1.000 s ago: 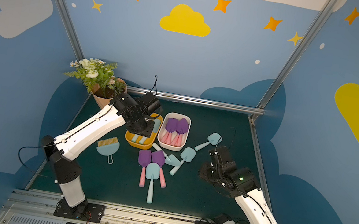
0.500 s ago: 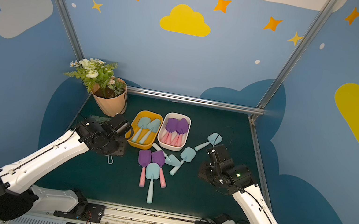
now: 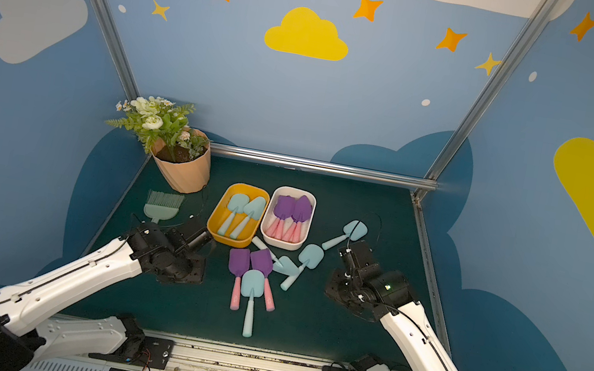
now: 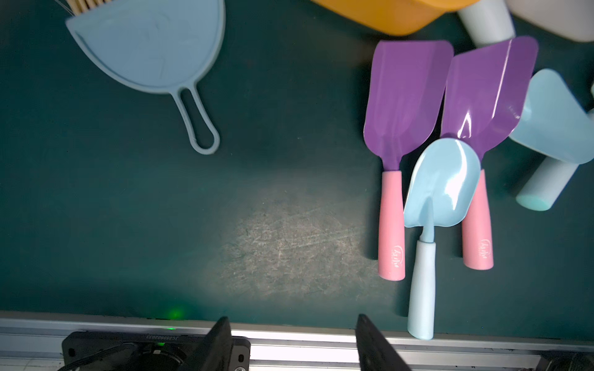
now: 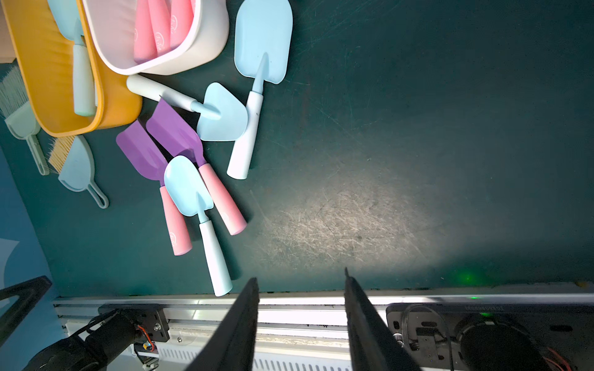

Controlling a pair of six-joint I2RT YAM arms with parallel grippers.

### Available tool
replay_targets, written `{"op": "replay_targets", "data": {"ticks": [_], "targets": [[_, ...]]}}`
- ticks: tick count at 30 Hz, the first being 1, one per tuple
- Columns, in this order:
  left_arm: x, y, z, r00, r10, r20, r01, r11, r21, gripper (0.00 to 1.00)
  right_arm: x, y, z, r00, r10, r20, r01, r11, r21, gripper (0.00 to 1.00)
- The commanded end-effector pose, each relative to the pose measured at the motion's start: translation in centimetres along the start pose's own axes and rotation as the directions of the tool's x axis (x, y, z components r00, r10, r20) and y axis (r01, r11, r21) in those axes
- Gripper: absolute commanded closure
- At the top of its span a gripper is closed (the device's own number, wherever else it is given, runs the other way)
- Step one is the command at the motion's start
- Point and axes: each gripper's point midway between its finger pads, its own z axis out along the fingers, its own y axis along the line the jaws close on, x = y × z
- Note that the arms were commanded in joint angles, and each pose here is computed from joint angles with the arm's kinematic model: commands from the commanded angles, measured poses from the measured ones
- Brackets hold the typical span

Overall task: Sort the small shovels by color and place them into the storage box
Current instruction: Pick up the shovel from the center of the board.

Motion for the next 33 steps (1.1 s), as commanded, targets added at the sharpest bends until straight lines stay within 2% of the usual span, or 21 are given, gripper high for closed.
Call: {"op": "replay_targets", "data": {"ticks": [1, 8, 17, 26, 33], "targets": [[0.3, -1.9, 0.9, 1.0, -0.025, -0.017, 0.025, 0.999, 0.033, 0.43, 0.2, -0.1, 0.2, 1.0, 0.005, -0.003, -0.005, 1.0, -0.003, 0.55], [1.7, -5.9, 3.8, 0.995, 0.036, -0.09, -0.031, 0.998, 0.047, 0.39, 0.2, -0.2, 0.4, 1.0, 0.0, -0.007, 0.0, 1.0, -0.001, 0.55], [3.1, -9.3, 7.5, 0.981, 0.087, -0.173, -0.08, 0.996, 0.051, 0.4, 0.4, -0.5, 0.5, 1.0, -0.011, -0.003, 0.011, 1.0, 0.001, 0.55], [3.7, -9.6, 10.0, 0.967, 0.114, -0.226, -0.114, 0.993, 0.011, 0.42, 0.5, -0.6, 0.7, 1.0, -0.012, -0.008, 0.012, 1.0, 0.002, 0.55], [3.6, -9.1, 10.6, 0.963, 0.128, -0.239, -0.138, 0.99, -0.027, 0.48, 0.5, -0.5, 0.7, 1.0, -0.014, -0.01, 0.015, 1.0, 0.002, 0.55]]}}
